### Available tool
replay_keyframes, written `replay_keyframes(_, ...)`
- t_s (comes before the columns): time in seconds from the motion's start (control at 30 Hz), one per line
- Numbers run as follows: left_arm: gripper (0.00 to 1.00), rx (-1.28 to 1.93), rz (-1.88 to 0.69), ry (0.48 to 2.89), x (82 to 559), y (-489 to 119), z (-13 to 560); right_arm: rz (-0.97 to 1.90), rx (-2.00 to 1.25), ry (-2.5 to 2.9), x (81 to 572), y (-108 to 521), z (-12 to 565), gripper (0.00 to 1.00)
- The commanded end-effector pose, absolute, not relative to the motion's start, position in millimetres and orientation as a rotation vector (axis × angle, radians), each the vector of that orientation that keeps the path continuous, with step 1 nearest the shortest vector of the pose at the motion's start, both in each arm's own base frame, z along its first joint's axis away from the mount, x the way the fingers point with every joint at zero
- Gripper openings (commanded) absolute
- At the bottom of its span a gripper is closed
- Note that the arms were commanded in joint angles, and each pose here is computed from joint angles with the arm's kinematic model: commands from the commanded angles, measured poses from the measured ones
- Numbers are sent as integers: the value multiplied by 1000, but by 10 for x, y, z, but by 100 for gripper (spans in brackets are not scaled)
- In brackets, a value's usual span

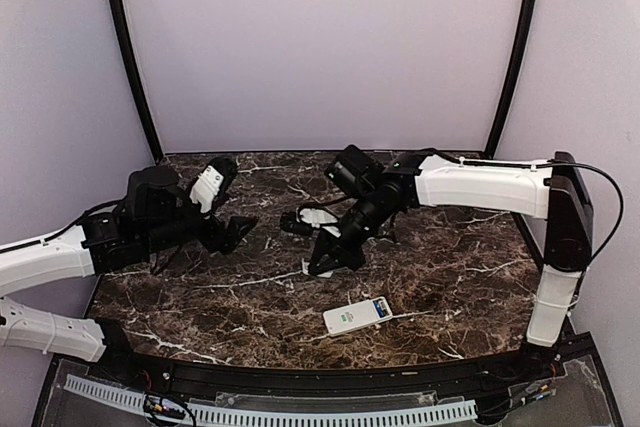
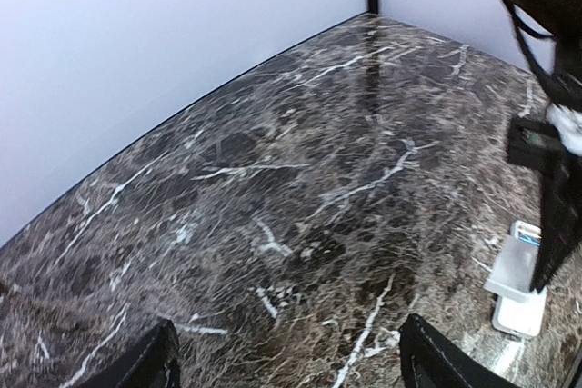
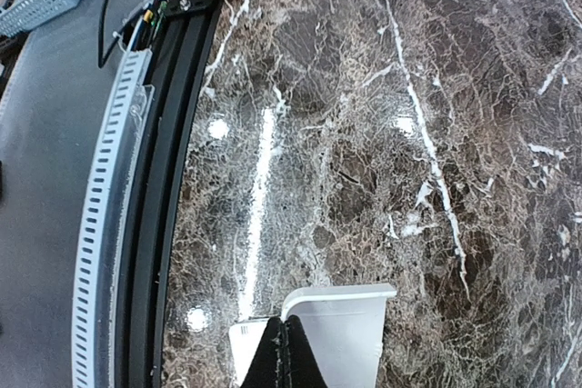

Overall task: Load the batteries into the remote control
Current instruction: Pass from the right arm to the left

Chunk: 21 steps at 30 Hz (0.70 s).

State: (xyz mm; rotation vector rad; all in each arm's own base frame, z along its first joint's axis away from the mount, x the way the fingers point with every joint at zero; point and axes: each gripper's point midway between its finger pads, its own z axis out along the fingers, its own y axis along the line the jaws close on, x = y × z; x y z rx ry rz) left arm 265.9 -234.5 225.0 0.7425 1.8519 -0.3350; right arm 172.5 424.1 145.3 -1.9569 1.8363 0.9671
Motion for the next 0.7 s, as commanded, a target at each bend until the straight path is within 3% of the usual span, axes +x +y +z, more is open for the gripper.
replay_keyframes(0.0, 84, 1162, -334, 1587, 2254, -2774, 2312, 1095, -1854, 1851, 1673, 4180, 1668, 0)
replay_keyframes(0.13, 88, 1466, -341, 1390, 1936, -3029, 2087, 1083, -1832, 1905, 1668, 4063, 1570, 0)
replay_keyframes(0.33, 90, 1663, -380, 1197, 1719, -3213, 1710, 1077, -1775, 1990, 1636, 3924, 1414, 0)
replay_keyframes(0.67, 84, 1618, -426, 1010, 1682, -3661, 1414, 1246, -1615, 2047, 1510, 3753, 1417, 0)
